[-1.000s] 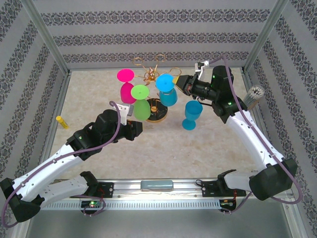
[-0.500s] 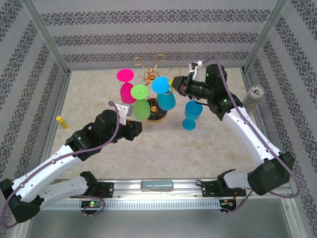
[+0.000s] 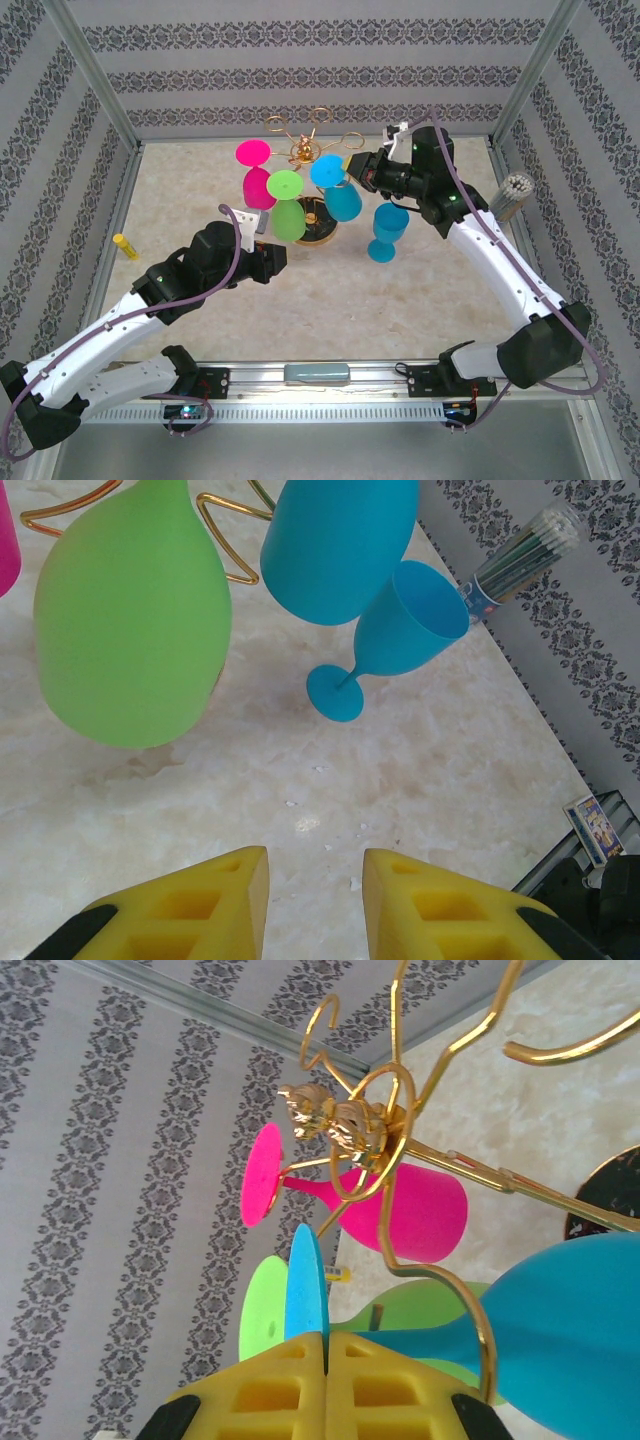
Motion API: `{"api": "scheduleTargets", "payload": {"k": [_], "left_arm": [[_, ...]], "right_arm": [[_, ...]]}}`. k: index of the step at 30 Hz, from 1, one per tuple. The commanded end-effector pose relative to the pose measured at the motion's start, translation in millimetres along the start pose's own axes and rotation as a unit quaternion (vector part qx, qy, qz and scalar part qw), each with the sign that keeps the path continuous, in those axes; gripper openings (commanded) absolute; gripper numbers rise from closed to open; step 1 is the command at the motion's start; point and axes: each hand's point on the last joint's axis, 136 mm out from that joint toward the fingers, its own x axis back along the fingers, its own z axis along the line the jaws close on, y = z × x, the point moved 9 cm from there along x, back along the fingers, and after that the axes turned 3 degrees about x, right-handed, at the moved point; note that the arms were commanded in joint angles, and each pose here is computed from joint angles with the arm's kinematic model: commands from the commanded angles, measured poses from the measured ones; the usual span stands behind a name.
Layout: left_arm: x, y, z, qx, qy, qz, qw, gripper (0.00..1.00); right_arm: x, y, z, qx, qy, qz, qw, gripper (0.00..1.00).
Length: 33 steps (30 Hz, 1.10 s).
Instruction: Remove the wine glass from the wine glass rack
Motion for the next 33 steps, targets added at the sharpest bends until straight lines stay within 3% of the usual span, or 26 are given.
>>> {"api": "scheduleTargets", "payload": {"k": [1,33], "left_arm": [[4.9,2.6,4.1,-0.004,0.007,-0.018,1.000,0.31],[11.9,0.0,6.9,-0.006,0.009,-0.026,1.000,0.31]], "right_arm": [[0.8,6.9,11.1,0.024,0.004,-0.018,1.000,0.00],[-16.1,12.8,26.6,0.028,0.013,-0.014,0.999,0.00]]}}
